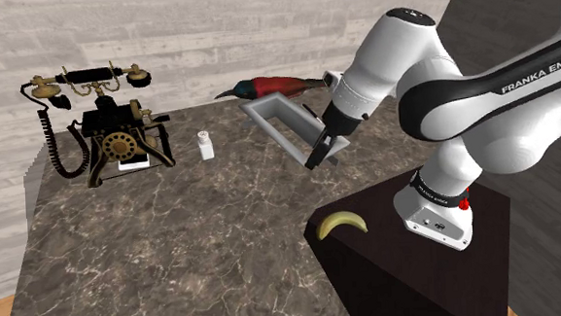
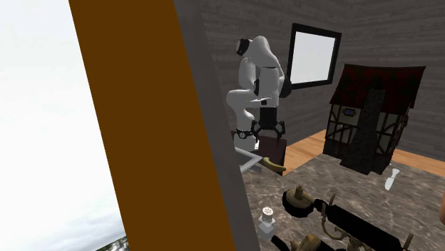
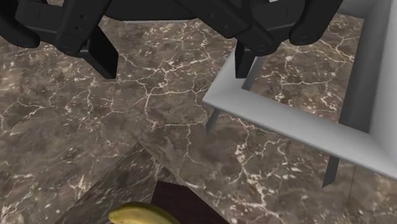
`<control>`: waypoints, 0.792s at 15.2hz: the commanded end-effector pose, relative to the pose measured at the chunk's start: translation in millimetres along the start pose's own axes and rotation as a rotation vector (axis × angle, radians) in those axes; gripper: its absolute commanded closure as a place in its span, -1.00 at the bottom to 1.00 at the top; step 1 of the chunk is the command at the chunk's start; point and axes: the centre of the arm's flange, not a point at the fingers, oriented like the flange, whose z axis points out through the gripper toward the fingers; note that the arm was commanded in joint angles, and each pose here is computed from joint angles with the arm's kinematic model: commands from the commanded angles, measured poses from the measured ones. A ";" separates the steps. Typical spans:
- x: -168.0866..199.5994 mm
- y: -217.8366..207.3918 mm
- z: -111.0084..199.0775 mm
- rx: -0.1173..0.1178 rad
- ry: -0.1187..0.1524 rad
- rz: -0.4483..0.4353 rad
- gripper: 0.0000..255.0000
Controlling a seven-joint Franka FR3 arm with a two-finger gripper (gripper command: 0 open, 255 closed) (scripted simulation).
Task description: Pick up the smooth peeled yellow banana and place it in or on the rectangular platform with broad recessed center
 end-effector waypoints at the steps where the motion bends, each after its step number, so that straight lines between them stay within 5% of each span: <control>1: -2.4 -3.2 10.5 0.001 0.004 -0.002 -1.00; 6: -2.3 -3.2 40.0 0.001 0.004 -0.002 -1.00; 12: -2.3 -3.2 40.0 0.001 0.004 -0.002 -1.00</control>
